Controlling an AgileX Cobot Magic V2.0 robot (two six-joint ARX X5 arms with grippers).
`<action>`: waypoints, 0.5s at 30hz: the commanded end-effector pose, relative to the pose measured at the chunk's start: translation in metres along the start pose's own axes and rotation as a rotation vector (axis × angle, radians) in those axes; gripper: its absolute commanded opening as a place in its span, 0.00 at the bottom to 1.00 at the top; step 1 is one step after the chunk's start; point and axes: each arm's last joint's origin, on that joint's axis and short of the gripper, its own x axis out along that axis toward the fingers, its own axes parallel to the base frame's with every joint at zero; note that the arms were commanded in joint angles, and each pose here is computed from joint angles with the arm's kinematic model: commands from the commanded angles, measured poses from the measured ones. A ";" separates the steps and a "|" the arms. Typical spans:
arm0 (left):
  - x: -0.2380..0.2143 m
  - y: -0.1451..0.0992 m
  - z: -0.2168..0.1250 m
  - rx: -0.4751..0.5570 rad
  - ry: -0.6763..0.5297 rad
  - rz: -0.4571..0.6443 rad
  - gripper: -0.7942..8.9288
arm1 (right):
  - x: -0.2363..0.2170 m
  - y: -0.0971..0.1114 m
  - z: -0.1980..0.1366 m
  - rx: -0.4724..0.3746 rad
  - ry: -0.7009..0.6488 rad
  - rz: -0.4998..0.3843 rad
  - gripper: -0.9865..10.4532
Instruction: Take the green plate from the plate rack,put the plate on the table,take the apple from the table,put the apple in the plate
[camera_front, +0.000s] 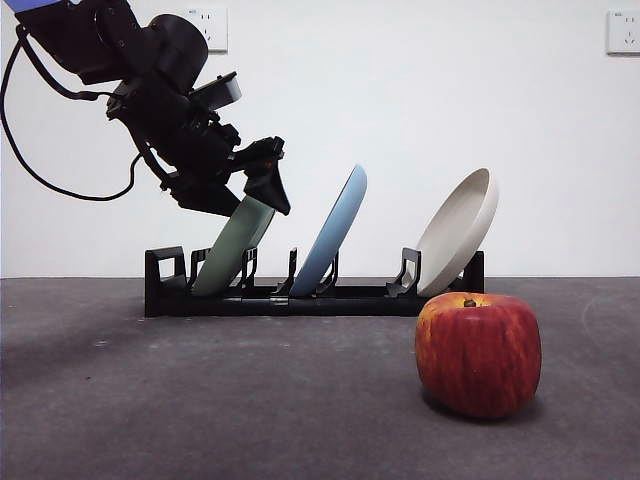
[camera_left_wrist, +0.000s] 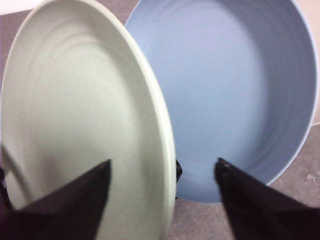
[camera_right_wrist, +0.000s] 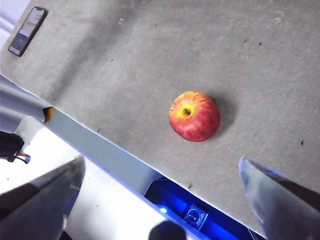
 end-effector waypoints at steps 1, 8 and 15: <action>0.002 -0.001 -0.001 0.006 -0.001 -0.005 0.11 | 0.000 0.000 0.000 0.005 -0.001 0.002 0.72; 0.002 -0.002 0.000 0.006 -0.005 -0.061 0.07 | 0.000 0.000 0.000 0.004 -0.001 0.002 0.72; -0.004 -0.003 0.006 0.011 -0.029 -0.058 0.07 | 0.000 0.000 0.000 0.004 -0.001 0.002 0.72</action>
